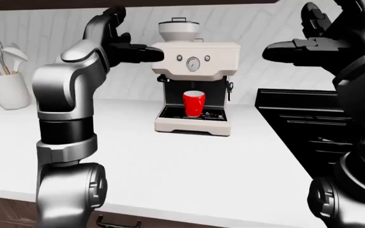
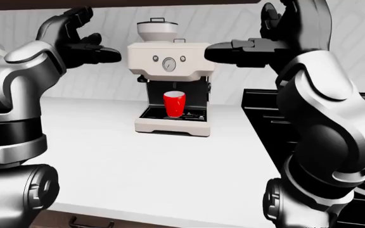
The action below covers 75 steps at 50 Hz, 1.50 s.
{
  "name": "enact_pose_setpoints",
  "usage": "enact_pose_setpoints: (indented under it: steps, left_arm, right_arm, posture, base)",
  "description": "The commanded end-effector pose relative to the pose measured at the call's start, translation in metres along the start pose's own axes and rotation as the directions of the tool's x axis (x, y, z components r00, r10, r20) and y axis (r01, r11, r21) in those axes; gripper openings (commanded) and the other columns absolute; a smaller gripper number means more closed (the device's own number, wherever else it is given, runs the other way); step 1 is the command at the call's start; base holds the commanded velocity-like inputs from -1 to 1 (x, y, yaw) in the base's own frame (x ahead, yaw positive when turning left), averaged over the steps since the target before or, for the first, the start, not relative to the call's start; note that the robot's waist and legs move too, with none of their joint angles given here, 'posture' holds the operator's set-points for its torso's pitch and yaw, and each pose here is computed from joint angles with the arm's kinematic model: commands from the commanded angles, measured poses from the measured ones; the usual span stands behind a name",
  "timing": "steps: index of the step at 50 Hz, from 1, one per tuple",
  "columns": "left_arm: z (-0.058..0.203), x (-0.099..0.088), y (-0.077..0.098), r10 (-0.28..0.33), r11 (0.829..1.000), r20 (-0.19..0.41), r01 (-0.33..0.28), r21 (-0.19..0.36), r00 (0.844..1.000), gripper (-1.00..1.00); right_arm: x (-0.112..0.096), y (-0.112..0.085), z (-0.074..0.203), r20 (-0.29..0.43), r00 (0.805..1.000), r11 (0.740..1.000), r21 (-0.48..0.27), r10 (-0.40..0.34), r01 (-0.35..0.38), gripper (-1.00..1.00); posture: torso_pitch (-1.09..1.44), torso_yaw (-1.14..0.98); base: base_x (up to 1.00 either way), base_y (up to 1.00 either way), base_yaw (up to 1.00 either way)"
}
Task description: Press the button on the coffee machine to serve coffee.
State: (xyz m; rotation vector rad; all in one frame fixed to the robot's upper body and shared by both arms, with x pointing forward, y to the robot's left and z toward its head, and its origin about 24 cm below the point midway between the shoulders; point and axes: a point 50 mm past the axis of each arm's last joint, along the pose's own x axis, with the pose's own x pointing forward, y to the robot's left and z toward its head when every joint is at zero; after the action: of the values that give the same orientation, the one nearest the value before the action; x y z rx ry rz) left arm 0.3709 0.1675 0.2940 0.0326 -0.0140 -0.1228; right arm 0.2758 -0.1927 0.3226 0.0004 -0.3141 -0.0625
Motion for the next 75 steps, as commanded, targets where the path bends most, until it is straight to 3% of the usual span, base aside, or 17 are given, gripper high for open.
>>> enact_pose_setpoints:
  steps: [1, 13, 24, 38, 75]
  left_arm:
    - [0.022, -0.003, -0.003, -0.010, 1.000, 0.085, 0.009, 0.011, 0.996, 1.00]
    - [0.022, 0.003, -0.019, -0.059, 0.998, 0.054, 0.058, 0.022, 0.997, 1.00]
    - [0.007, 0.006, -0.037, -0.121, 0.992, 0.014, 0.120, 0.042, 0.993, 1.00]
    - [-0.005, 0.007, -0.051, -0.169, 0.985, -0.024, 0.169, 0.011, 0.985, 1.00]
    - [-0.008, 0.016, -0.084, -0.251, 0.968, -0.037, 0.250, -0.015, 0.967, 1.00]
  right_arm:
    - [-0.001, 0.000, 0.013, 0.058, 0.998, 1.000, 0.008, -0.008, 0.007, 1.00]
    - [-0.002, -0.005, 0.016, 0.068, 0.998, 1.000, 0.015, -0.013, 0.012, 1.00]
    - [-0.003, -0.007, 0.017, 0.072, 0.997, 1.000, 0.018, -0.018, 0.017, 1.00]
    - [-0.004, -0.008, 0.020, 0.078, 0.997, 1.000, 0.020, -0.021, 0.020, 1.00]
    - [-0.005, -0.012, 0.025, 0.088, 0.996, 0.999, 0.029, -0.030, 0.028, 1.00]
  posture:
    - [-0.62, 0.00]
    - [-0.62, 0.00]
    - [-0.62, 0.00]
    - [-0.62, 0.00]
    - [-0.62, 0.00]
  base:
    - [0.00, 0.00, 0.00]
    - [0.00, 0.00, 0.00]
    - [0.00, 0.00, 0.00]
    - [0.00, 0.00, 0.00]
    - [0.00, 0.00, 0.00]
